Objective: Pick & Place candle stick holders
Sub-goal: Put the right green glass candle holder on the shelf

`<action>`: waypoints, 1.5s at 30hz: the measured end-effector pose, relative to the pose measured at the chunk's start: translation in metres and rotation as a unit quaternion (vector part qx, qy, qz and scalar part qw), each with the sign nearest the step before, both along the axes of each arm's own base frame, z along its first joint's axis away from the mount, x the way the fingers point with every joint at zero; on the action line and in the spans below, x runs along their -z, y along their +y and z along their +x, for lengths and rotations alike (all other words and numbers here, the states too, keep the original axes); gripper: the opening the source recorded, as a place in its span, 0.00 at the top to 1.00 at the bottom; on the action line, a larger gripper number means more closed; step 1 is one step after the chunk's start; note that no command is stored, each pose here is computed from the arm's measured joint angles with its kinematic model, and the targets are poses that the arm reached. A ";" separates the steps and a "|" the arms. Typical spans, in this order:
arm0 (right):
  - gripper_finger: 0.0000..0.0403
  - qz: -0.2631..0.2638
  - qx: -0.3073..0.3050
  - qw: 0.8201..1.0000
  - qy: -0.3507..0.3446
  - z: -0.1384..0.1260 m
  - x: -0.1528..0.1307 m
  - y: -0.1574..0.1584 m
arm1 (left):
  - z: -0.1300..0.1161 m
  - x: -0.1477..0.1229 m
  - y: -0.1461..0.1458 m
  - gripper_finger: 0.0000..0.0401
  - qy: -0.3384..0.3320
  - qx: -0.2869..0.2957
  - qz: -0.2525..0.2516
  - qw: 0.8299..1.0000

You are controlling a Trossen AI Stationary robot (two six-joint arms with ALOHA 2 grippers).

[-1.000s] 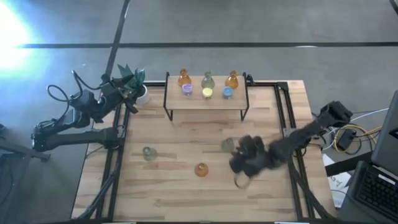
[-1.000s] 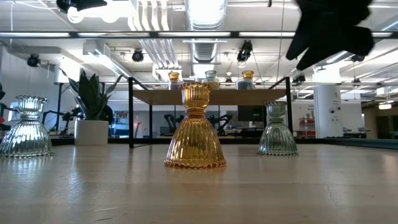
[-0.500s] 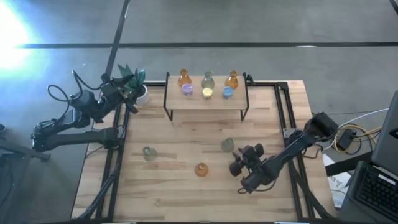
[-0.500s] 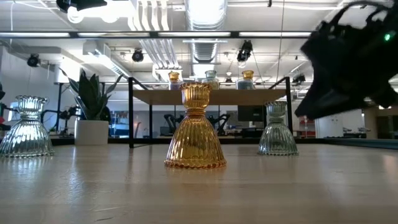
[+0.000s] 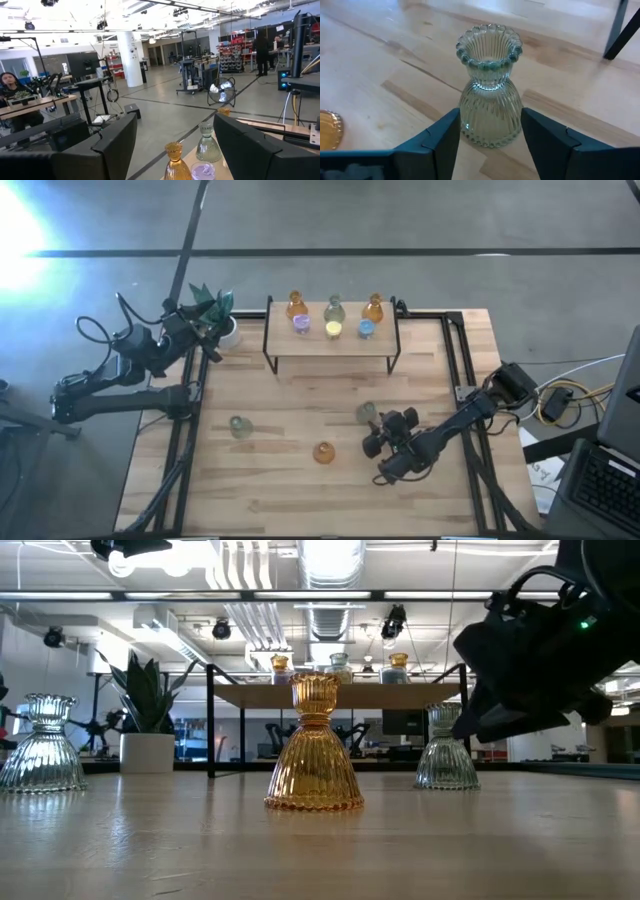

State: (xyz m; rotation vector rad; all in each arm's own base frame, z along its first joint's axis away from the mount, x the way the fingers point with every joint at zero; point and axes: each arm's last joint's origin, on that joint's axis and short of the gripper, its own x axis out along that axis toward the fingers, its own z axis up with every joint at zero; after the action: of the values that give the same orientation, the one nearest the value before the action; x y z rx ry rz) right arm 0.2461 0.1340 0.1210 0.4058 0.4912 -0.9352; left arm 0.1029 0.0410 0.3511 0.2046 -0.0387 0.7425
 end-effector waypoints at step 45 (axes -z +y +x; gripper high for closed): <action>0.70 -0.019 -0.002 0.999 -0.031 0.030 -0.050 -0.038 | 0.000 0.001 0.001 0.33 0.006 -0.012 0.000 1.000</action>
State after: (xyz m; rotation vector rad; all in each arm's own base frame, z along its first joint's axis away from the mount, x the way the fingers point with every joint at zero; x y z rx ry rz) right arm 0.2763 0.0960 0.1711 0.3973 0.4165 -0.9243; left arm 0.1028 0.0415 0.3503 0.2100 -0.0247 0.7645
